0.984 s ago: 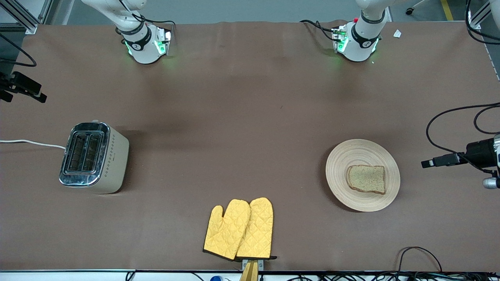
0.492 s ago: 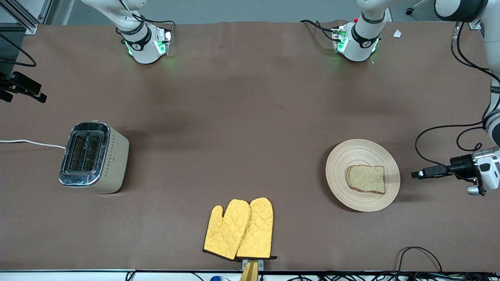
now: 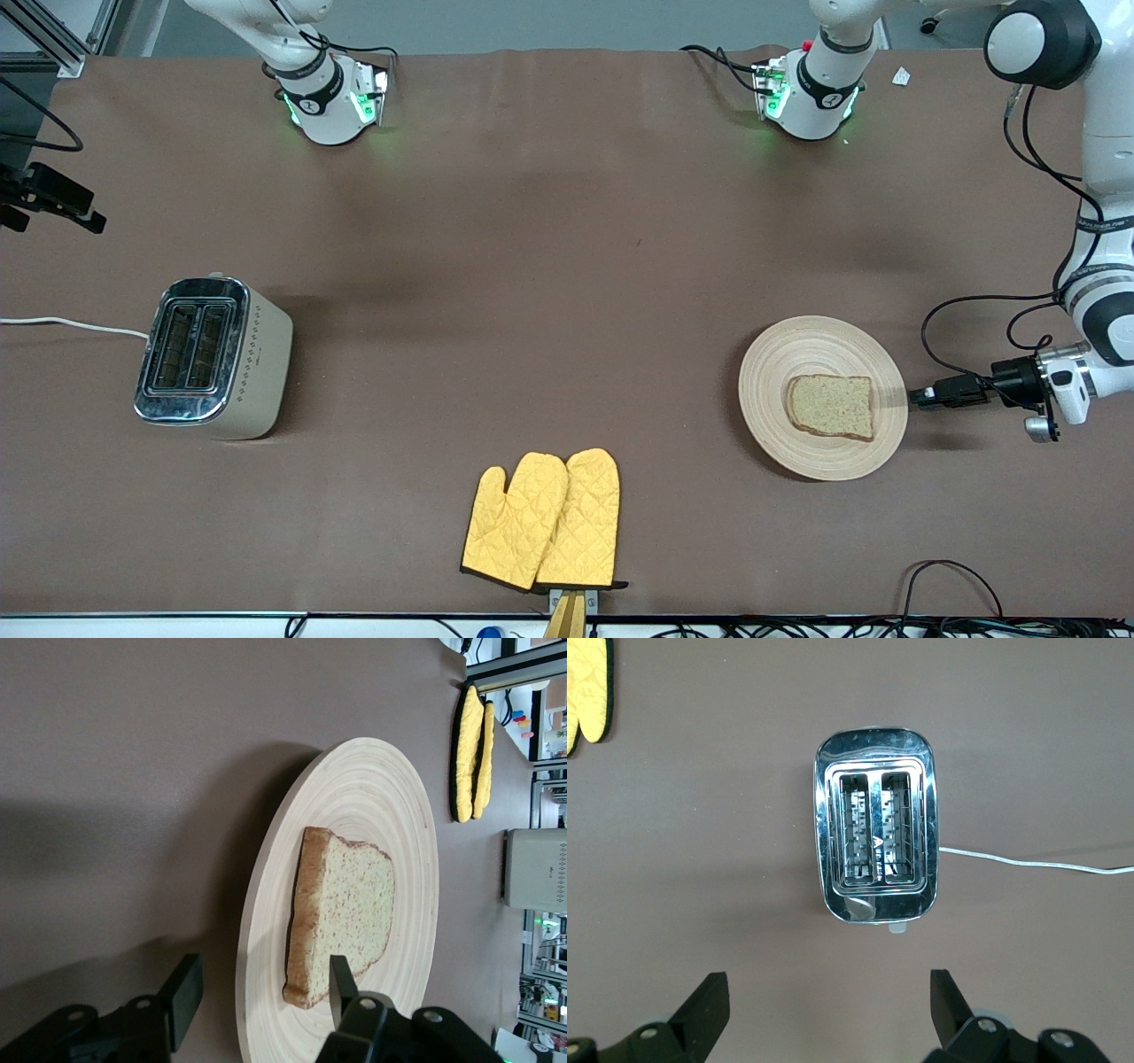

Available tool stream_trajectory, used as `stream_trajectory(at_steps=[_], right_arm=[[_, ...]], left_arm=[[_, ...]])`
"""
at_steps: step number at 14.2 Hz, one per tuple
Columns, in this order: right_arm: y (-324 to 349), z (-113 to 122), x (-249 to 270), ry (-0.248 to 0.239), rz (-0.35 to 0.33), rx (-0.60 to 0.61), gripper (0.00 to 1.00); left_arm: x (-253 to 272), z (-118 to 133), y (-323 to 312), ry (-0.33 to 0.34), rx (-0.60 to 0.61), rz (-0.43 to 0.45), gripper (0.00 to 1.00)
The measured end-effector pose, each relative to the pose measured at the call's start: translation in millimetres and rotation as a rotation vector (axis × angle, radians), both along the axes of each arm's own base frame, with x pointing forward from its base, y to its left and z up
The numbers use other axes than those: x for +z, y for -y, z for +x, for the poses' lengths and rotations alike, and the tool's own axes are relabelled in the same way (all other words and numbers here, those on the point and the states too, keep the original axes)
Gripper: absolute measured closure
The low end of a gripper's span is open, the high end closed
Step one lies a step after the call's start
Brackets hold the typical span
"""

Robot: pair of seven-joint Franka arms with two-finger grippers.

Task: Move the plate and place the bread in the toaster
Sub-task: 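Close the left gripper on the wooden plate rim, then slide the plate with the left gripper toward the toaster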

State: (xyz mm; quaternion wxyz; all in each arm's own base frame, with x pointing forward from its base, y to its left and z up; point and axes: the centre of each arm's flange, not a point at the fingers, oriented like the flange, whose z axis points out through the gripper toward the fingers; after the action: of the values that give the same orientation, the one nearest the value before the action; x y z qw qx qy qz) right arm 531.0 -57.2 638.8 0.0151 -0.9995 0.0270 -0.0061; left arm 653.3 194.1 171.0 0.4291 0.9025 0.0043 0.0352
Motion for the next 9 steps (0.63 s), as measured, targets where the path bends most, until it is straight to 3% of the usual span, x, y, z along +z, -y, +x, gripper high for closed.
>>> stream_trajectory(at_steps=[5, 9], right_arm=[[0, 0, 0, 0.0, 0.0, 0.0, 0.0], [0, 0, 0, 0.0, 0.0, 0.0, 0.0]], left_arm=[[-26, -2, 15, -0.032, -0.013, -0.025, 0.43], [-34, -2, 24, -0.008, -0.049, -0.036, 0.82]])
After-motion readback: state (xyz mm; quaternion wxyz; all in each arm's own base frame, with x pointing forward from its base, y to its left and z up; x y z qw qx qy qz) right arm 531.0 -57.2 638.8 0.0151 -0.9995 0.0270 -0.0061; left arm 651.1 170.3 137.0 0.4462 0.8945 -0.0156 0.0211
